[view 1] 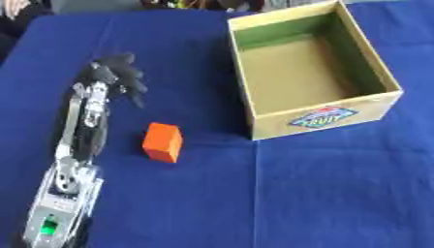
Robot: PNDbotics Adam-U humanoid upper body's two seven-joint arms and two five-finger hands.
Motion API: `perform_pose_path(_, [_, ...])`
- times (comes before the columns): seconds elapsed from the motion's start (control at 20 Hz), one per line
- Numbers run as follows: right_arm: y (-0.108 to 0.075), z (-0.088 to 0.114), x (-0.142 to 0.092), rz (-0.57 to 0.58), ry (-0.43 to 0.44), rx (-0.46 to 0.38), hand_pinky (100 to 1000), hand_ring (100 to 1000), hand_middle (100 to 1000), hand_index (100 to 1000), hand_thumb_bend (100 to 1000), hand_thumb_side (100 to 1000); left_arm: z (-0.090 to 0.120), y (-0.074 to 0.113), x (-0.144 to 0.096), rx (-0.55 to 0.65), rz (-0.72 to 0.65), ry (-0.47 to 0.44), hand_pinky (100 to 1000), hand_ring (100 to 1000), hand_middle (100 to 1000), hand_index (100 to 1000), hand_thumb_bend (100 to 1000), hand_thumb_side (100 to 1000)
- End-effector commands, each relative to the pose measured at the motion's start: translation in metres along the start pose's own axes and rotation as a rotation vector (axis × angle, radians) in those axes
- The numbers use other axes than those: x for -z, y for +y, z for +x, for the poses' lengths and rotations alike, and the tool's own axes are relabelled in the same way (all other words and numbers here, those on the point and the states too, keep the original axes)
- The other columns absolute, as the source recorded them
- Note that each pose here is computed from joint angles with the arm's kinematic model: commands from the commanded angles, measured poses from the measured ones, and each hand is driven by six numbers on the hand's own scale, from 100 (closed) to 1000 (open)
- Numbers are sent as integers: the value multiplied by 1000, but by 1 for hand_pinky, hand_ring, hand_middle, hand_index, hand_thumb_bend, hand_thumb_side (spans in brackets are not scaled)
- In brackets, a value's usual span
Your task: Pick up objects on the table and place them in the box.
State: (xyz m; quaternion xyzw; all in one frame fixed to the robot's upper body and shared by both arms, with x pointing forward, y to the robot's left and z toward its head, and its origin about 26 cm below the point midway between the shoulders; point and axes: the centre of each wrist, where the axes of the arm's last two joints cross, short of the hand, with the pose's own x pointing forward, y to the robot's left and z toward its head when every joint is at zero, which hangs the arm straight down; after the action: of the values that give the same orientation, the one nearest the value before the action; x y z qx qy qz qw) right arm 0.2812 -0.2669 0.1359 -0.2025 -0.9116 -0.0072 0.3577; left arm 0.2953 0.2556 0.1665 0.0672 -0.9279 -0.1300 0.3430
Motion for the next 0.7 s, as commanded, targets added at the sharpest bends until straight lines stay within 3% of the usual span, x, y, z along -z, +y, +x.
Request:
perform_pose_path(0.05, [-7, 2, 1, 2, -17, -28, 808, 953, 627, 976, 100, 973, 13, 7, 18, 77, -86, -93, 448, 610, 662, 869, 100, 578])
perform_pose_path(0.2, [-9, 2, 0, 1, -15, -40, 808, 953, 627, 976, 100, 972, 22, 12, 36, 160, -179, -133, 490, 655, 702, 902, 100, 523])
perform_pose_path(0.35, [-9, 1, -1, 4, -14, -48, 808, 952, 626, 976, 100, 971, 28, 15, 47, 246, -277, -147, 543, 716, 755, 944, 100, 552])
perform_pose_path(0.45, [-10, 1, -1, 7, -15, -56, 808, 952, 626, 975, 100, 970, 26, 15, 51, 298, -356, -133, 609, 780, 825, 1000, 100, 551])
perform_pose_path(0.7, [-11, 0, -3, 14, -14, -64, 809, 952, 625, 973, 100, 969, 9, 14, 60, 433, -564, -68, 639, 812, 852, 1000, 100, 525])
